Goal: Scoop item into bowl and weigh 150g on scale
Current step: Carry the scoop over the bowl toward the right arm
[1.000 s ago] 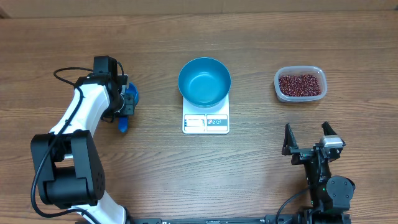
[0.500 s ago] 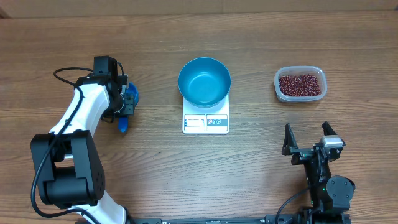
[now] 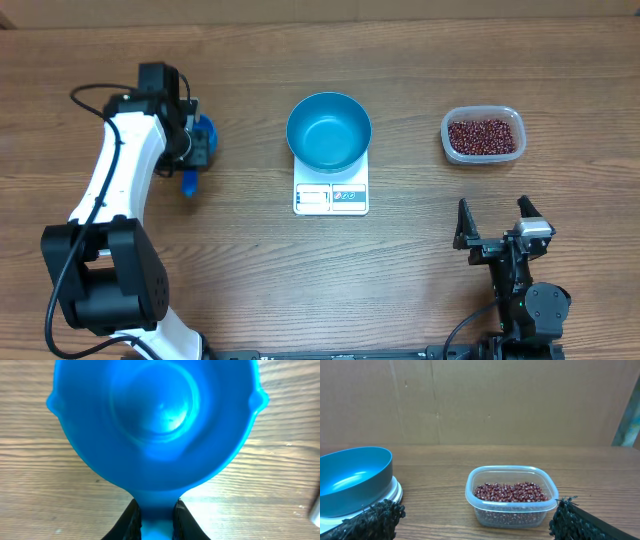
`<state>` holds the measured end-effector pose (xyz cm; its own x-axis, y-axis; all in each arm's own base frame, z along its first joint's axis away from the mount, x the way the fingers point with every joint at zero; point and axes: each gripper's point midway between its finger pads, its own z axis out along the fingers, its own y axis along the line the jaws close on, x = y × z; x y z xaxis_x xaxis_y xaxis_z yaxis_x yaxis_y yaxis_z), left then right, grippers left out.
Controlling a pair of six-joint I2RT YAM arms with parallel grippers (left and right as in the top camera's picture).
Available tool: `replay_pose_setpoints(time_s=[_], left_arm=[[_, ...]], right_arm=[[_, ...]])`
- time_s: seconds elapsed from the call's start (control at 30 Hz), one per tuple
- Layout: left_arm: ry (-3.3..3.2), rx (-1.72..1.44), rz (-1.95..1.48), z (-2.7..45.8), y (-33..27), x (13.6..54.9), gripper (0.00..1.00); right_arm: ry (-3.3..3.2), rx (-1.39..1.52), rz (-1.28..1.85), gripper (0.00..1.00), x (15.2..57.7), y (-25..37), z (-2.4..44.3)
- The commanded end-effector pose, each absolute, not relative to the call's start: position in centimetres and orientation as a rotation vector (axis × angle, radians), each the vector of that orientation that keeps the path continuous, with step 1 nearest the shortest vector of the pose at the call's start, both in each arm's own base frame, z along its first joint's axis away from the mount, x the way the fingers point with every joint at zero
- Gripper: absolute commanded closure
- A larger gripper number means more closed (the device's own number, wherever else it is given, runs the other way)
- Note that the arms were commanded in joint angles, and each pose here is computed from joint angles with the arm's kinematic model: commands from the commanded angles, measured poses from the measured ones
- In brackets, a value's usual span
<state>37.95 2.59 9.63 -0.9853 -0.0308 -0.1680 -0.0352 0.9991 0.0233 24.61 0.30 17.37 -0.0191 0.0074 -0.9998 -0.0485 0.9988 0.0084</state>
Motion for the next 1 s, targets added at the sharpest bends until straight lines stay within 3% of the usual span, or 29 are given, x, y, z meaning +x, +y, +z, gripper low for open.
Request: replay_pose_setpoints(time_s=[0.0,0.5,0.77,0.97], left_arm=[[2.904,-0.106,0.019,13.4,2.6,39.7,0.96],[2.680,-0.228,-0.102,26.6,-3.9,41.7,0.96],[2.678,-0.183,-0.221,27.4,-12.2,40.2,0.96],[2.677,-0.337,-0.333,27.5,-16.9,38.7,0.96]], right_arm=[[1.587,-0.033,0.038,0.00,24.6,0.2,17.2],[1.587,-0.033,0.038,0.00,24.6,0.2,17.2],[1.587,-0.033,0.038,0.00,24.6,0.2,17.2],[1.587,-0.033,0.038,0.00,24.6,0.2,17.2]])
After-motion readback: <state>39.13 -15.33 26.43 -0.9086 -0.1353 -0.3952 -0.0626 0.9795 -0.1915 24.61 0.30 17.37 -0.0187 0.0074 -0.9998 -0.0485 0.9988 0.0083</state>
